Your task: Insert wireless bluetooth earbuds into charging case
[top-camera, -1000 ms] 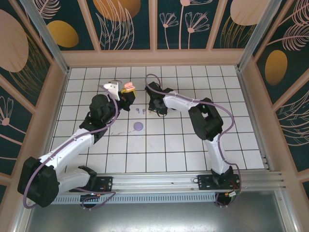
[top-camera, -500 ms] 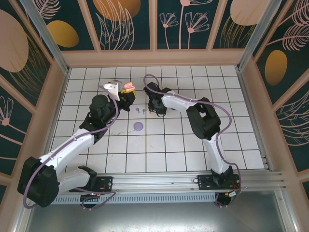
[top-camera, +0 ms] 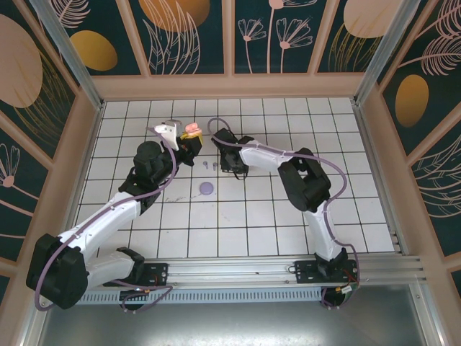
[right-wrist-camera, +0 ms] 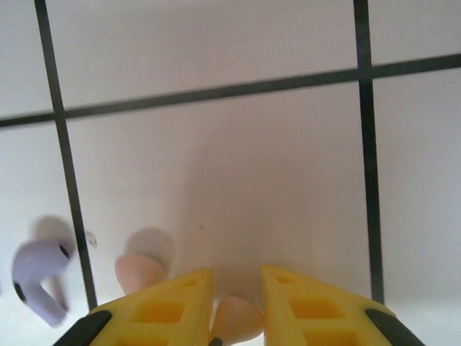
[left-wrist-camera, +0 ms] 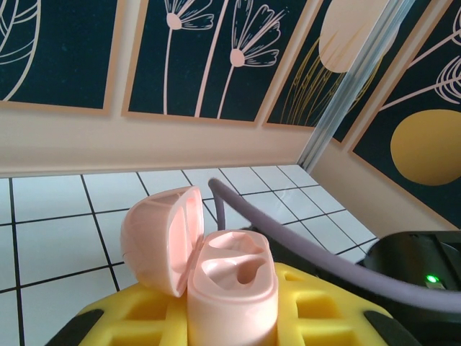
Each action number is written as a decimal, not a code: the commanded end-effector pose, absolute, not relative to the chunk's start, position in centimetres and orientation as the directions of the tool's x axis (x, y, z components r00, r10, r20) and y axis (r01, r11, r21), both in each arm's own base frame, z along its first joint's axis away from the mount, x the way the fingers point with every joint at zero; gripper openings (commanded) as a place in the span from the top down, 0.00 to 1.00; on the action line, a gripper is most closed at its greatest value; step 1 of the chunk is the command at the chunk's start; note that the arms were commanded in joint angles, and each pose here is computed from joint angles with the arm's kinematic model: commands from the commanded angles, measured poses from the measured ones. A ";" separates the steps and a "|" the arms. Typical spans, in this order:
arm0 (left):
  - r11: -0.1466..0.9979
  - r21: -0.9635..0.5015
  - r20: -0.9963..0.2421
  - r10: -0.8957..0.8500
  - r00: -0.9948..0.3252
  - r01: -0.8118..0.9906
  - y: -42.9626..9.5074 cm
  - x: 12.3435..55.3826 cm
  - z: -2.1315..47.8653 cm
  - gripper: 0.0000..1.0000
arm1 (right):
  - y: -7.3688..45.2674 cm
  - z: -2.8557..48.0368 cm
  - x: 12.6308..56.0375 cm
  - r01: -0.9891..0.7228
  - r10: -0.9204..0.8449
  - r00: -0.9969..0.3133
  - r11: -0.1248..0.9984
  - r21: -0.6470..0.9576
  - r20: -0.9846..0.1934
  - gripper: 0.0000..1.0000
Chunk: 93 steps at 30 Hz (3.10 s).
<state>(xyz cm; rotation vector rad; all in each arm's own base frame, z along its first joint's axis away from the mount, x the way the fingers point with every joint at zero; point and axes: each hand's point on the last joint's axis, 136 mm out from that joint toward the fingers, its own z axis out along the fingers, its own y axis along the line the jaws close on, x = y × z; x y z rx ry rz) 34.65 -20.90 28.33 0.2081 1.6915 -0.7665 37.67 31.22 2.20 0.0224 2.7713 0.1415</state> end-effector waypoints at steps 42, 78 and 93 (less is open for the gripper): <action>0.733 -0.393 -0.919 -0.296 -0.260 0.555 -21.3 34.5 29.5 1.00 | 27.9 0.3 30.2 -0.114 -0.103 -0.963 0.993 0.030 -0.248 0.71; 0.592 -0.068 -0.966 -0.240 0.096 0.803 -22.8 28.2 30.0 1.00 | 24.2 25.3 34.6 -0.145 0.145 -0.710 0.927 0.345 -0.689 0.79; 0.438 0.176 -0.964 -0.106 0.245 0.881 -27.6 25.9 28.3 1.00 | 26.6 36.1 31.4 -0.405 0.162 -0.484 0.830 0.384 -0.860 0.80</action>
